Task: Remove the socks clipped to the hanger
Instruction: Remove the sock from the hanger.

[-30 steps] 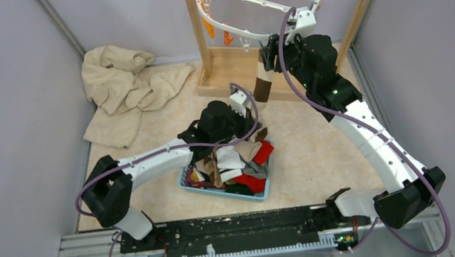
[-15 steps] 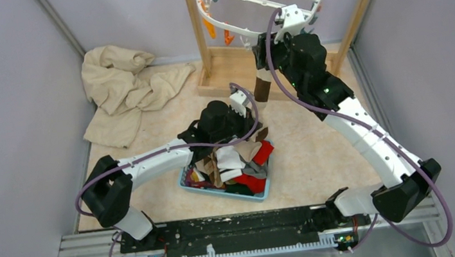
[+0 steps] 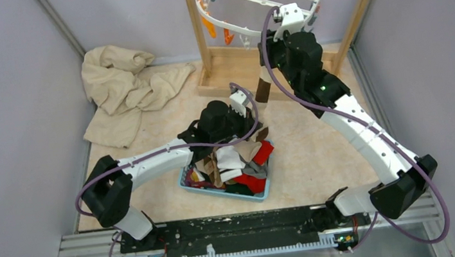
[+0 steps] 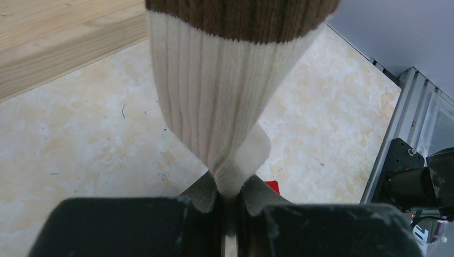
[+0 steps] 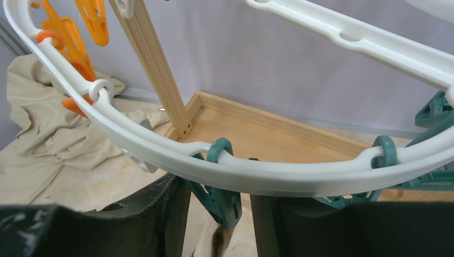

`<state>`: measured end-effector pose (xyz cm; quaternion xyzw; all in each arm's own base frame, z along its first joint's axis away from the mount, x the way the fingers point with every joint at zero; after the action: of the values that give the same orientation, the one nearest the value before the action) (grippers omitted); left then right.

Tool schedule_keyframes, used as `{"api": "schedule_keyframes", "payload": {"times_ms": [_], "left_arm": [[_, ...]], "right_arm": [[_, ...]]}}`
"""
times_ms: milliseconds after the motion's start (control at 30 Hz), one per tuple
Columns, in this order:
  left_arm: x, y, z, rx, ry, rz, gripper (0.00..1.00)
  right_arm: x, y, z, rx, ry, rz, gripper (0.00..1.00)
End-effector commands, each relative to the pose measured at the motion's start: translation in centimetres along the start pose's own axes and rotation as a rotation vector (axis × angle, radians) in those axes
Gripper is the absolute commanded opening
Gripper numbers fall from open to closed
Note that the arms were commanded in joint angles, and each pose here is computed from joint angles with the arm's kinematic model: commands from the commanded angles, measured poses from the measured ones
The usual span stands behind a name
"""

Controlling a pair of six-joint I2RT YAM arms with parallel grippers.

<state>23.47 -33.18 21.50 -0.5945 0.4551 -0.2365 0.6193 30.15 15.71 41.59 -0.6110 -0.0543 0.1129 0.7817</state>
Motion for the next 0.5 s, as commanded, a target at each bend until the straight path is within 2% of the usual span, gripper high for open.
{"api": "schedule_keyframes", "payload": {"times_ms": [0,133,167,200,400,433,467], "left_arm": [[-0.2,-1.0,-0.1,-0.007,0.018,-0.046,0.1],[-0.3,-0.9,-0.1,-0.009,0.016,-0.046,0.1],[-0.3,-0.9,-0.1,-0.009,0.014,-0.046,0.1],[-0.3,-0.9,-0.1,-0.01,0.014,-0.044,0.1],[-0.5,-0.4,0.0,-0.014,0.004,-0.034,0.1],[-0.5,-0.3,0.0,-0.016,0.002,-0.032,0.1],[-0.5,-0.3,0.0,-0.018,0.003,-0.032,0.1]], "right_arm": [[-0.4,-3.7,0.7,0.03,-0.011,-0.139,0.38],[-0.6,-3.8,0.7,0.035,-0.013,-0.152,0.07],[-0.7,-3.8,0.7,0.037,-0.014,-0.153,0.01],[-0.7,-3.8,0.7,0.037,-0.017,-0.153,0.0],[-1.5,-4.2,1.0,0.055,-0.079,-0.18,0.0],[-1.6,-4.2,1.2,0.058,-0.092,-0.182,0.09],[-1.6,-4.2,1.3,0.064,-0.098,-0.176,0.35]]}}
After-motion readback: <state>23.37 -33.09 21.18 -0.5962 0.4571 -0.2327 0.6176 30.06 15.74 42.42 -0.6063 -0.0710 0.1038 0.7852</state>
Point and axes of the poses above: each gripper's point midway between its finger pads, its own x axis out along the fingers, its own z axis along the line the jaws close on, y = z × x, the point moved 9 cm from there along -x, back along the fingers, and after that the axes turned 11 degrees about x, right-handed, at the moved point
